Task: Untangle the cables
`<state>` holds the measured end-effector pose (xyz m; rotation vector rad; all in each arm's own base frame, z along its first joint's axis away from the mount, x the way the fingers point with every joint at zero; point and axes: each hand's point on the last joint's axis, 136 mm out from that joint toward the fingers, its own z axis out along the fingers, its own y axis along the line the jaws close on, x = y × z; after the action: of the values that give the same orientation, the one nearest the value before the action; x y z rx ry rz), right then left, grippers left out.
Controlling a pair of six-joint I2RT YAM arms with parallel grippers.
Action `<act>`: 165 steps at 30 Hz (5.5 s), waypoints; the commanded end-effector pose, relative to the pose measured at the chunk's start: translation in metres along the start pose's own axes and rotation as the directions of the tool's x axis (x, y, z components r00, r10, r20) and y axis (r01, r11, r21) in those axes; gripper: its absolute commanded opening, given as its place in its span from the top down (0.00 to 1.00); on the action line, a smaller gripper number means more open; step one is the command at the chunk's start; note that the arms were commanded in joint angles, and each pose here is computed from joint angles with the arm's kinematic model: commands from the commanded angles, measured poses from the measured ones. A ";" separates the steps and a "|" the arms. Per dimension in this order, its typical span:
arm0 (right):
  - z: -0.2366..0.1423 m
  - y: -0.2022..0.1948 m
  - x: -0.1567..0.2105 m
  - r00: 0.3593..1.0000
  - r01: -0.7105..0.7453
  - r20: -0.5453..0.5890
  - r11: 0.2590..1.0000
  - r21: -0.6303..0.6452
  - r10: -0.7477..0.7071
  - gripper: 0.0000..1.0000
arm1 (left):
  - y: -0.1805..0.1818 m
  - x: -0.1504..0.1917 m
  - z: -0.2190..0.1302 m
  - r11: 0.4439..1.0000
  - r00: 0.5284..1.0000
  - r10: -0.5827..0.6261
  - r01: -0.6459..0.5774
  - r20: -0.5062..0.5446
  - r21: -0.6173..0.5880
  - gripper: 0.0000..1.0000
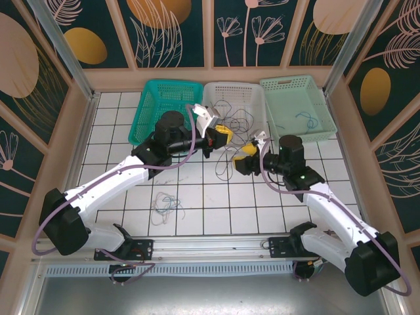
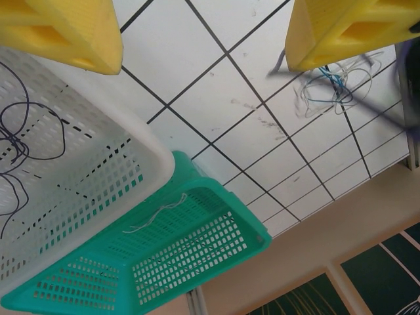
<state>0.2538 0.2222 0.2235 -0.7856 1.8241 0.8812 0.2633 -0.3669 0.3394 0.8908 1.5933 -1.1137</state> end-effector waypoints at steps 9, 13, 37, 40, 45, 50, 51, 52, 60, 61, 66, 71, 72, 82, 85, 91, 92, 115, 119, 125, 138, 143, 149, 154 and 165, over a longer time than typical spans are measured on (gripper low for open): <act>0.004 0.011 -0.038 0.989 0.072 0.132 0.995 -0.071 -0.062 0.34 | -0.024 -0.026 -0.011 0.994 0.995 -0.002 -0.009 0.102 0.106 1.00; 0.001 0.021 -0.046 0.986 0.078 0.159 0.991 -0.112 -0.059 0.34 | -0.022 -0.026 -0.009 0.994 0.994 -0.014 0.002 0.106 0.107 1.00; -0.003 0.043 -0.054 0.982 0.099 0.173 0.983 -0.155 -0.072 0.91 | -0.032 -0.030 -0.023 0.989 0.982 -0.055 0.029 0.181 0.144 1.00; -0.007 0.037 -0.048 0.987 0.070 0.150 0.994 -0.084 -0.057 1.00 | -0.024 -0.024 -0.022 0.995 0.986 -0.051 0.036 0.161 0.098 1.00; -0.006 -0.007 -0.013 0.999 -0.048 -0.016 0.983 0.175 0.052 1.00 | 0.023 -0.006 -0.022 0.983 0.998 0.001 0.009 0.057 -0.182 1.00; -0.019 -0.055 0.031 0.968 -0.124 -0.142 0.885 0.448 0.207 1.00 | 0.094 0.002 -0.046 0.817 0.995 0.054 -0.089 -0.078 -0.570 1.00; -0.022 -0.062 0.037 0.961 -0.135 -0.149 0.864 0.484 0.234 1.00 | 0.106 0.000 -0.052 0.770 0.993 0.060 -0.108 -0.097 -0.628 1.00; -0.024 -0.067 0.043 0.954 -0.146 -0.155 0.850 0.507 0.256 1.00 | 0.114 -0.003 -0.057 0.741 0.992 0.064 -0.121 -0.109 -0.661 1.00; -0.051 -0.113 0.067 0.908 -0.232 -0.112 0.706 0.669 0.404 1.00 | 0.151 -0.039 -0.082 0.574 0.983 0.130 -0.183 -0.132 -0.798 1.00; -0.054 -0.118 0.066 0.905 -0.244 -0.097 0.691 0.681 0.415 1.00 | 0.157 -0.041 -0.084 0.554 0.981 0.128 -0.191 -0.144 -0.810 1.00; -0.067 -0.144 0.063 0.877 -0.340 0.004 0.614 0.712 0.481 1.00 | 0.191 -0.035 -0.082 0.495 0.977 0.088 -0.212 -0.194 -0.843 1.00; -0.049 -0.159 0.035 0.851 -0.448 0.097 0.618 0.646 0.515 1.00 | 0.229 -0.018 -0.061 0.482 0.968 0.019 -0.228 -0.250 -0.846 0.99; -0.042 -0.161 0.027 0.846 -0.470 0.111 0.630 0.618 0.522 1.00 | 0.239 -0.012 -0.053 0.485 0.963 -0.002 -0.236 -0.270 -0.842 1.00; 0.020 -0.196 -0.022 0.767 -0.618 0.158 0.649 0.444 0.622 1.00 | 0.286 0.017 0.029 0.596 0.943 -0.118 -0.183 -0.311 -0.782 1.00; 0.035 -0.218 -0.020 0.759 -0.622 0.152 0.636 0.458 0.633 1.00 | 0.297 0.038 0.045 0.612 0.934 -0.172 -0.149 -0.314 -0.777 0.98; 0.071 -0.246 0.013 0.726 -0.612 0.048 0.614 0.497 0.685 1.00 | 0.307 0.087 0.068 0.653 0.905 -0.266 -0.085 -0.333 -0.752 0.87; 0.075 -0.249 0.019 0.723 -0.605 0.032 0.609 0.513 0.690 1.00 | 0.307 0.094 0.071 0.663 0.899 -0.278 -0.075 -0.338 -0.745 0.87; 0.101 -0.186 -0.049 0.884 -0.399 -0.048 0.805 0.438 0.464 0.22 | 0.221 0.016 -0.022 0.661 0.982 -0.164 0.036 -0.097 -0.750 0.01; 0.104 -0.150 -0.049 0.929 -0.300 -0.091 0.876 0.377 0.358 0.22 | 0.189 0.031 -0.087 0.583 0.979 -0.201 0.092 -0.034 -0.807 0.01; 0.096 -0.110 -0.050 0.951 -0.281 -0.065 0.933 0.223 0.302 0.25 | 0.156 0.128 -0.134 0.536 0.904 -0.422 0.181 -0.076 -0.824 0.05; 0.125 0.020 0.028 0.965 -0.002 -0.261 1.000 0.023 0.008 0.29 | 0.151 0.172 -0.181 0.370 0.842 -0.493 0.430 0.219 -0.824 0.01; 0.136 0.056 0.053 0.959 0.057 -0.275 0.998 -0.031 -0.063 0.29 | 0.164 0.191 -0.208 0.291 0.781 -0.529 0.535 0.333 -0.793 0.01; 0.155 0.075 0.076 0.946 0.082 -0.309 0.995 -0.049 -0.093 0.30 | 0.168 0.197 -0.228 0.243 0.757 -0.519 0.577 0.397 -0.780 0.01; 0.168 0.085 0.084 0.946 0.065 -0.313 0.995 -0.077 -0.086 0.30 | 0.171 0.212 -0.222 0.235 0.731 -0.564 0.588 0.384 -0.774 0.01; 0.184 0.116 0.099 0.921 0.113 -0.353 0.981 -0.160 -0.164 0.33 | 0.169 0.226 -0.226 0.213 0.713 -0.576 0.603 0.400 -0.769 0.01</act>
<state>0.2150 0.4047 0.0933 -1.1687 2.0732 0.7643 0.2902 -0.0906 0.1071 -0.5124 2.2227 -0.5168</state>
